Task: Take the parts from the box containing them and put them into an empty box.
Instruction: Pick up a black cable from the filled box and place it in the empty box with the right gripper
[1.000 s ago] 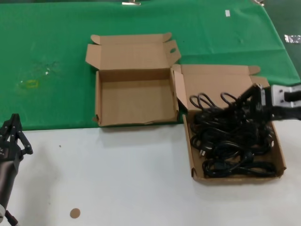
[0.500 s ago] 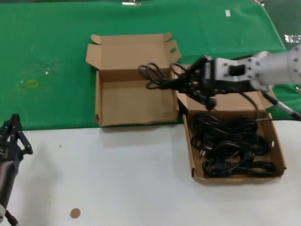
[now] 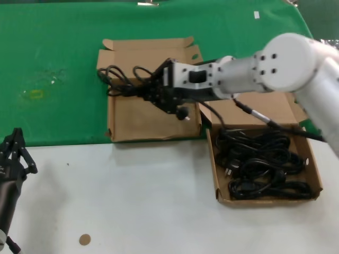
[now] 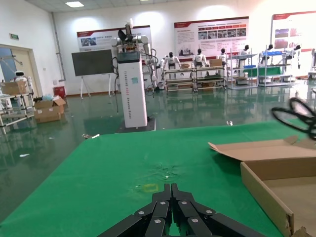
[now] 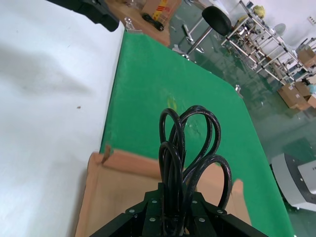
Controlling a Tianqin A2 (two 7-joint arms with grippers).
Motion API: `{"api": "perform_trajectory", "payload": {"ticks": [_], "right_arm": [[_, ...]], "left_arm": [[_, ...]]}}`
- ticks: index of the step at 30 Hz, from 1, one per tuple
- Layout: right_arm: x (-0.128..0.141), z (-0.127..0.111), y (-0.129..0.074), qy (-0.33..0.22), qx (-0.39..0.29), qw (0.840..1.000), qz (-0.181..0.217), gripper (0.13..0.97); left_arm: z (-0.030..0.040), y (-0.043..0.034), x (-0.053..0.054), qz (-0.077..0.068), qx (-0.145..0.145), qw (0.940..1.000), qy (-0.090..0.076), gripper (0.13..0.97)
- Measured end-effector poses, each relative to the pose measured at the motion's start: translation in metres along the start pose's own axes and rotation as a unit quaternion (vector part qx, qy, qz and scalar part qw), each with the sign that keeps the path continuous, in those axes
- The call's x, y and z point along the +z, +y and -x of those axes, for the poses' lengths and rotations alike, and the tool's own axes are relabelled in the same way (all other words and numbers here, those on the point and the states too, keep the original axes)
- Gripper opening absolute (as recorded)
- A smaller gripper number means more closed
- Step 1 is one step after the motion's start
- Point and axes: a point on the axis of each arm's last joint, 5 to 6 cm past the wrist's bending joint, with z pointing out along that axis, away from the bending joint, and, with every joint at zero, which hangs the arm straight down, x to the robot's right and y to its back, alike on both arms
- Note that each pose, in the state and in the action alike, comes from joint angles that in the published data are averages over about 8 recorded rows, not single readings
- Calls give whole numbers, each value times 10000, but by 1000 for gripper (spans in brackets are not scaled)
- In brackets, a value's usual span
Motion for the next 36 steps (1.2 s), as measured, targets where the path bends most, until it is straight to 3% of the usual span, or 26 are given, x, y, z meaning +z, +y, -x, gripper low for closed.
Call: {"api": "perform_trajectory", "payload": {"ticks": [5, 13, 23, 36], "right_arm": [[202, 27, -30, -2, -9, 10000, 30, 201], [393, 45, 90, 4, 30, 9998, 189, 201], [446, 11, 244, -3, 35, 9992, 402, 200], [495, 31, 292, -17, 53, 9990, 445, 200]], "left_arm": [[0, 0, 0, 0, 0, 10000, 0, 152], [0, 0, 0, 0, 0, 10000, 0, 152], [0, 0, 0, 0, 0, 10000, 0, 152], [0, 0, 0, 0, 0, 10000, 0, 152]]}}
